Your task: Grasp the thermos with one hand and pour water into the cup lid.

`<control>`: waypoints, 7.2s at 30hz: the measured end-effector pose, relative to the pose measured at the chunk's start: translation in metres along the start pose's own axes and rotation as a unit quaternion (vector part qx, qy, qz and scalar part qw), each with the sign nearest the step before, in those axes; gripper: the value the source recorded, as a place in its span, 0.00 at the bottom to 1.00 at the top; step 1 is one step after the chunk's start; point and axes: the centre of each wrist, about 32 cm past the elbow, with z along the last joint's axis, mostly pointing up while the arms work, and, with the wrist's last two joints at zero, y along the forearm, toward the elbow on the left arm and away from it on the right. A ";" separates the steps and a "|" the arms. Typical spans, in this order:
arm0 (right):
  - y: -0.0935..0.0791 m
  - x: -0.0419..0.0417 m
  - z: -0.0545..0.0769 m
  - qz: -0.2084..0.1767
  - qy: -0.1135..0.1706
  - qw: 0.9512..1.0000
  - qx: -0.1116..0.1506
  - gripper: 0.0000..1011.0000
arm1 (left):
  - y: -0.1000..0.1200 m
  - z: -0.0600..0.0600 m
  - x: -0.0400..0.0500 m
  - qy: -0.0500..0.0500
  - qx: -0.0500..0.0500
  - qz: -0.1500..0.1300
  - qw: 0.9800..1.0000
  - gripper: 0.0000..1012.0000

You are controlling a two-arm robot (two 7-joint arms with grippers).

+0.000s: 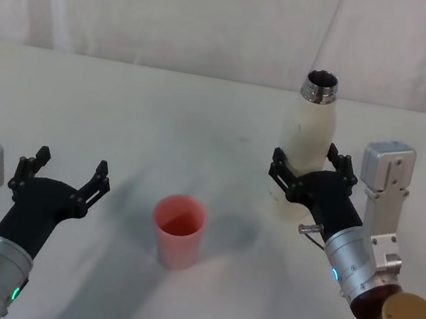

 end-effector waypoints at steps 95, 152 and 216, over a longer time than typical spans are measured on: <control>0.003 0.0044 0.040 0.021 -0.034 0.999 0.010 0.94 | 0.000 0.000 0.0000 0.000 0.000 0.000 1.000 0.99; -0.015 -0.0068 0.040 0.043 -0.348 0.936 0.011 0.94 | 0.000 0.000 0.0000 0.000 0.000 0.000 1.000 0.99; -0.032 -0.0131 0.009 0.070 -0.662 0.746 0.024 0.94 | 0.000 0.000 0.0000 0.000 0.000 0.000 1.000 0.99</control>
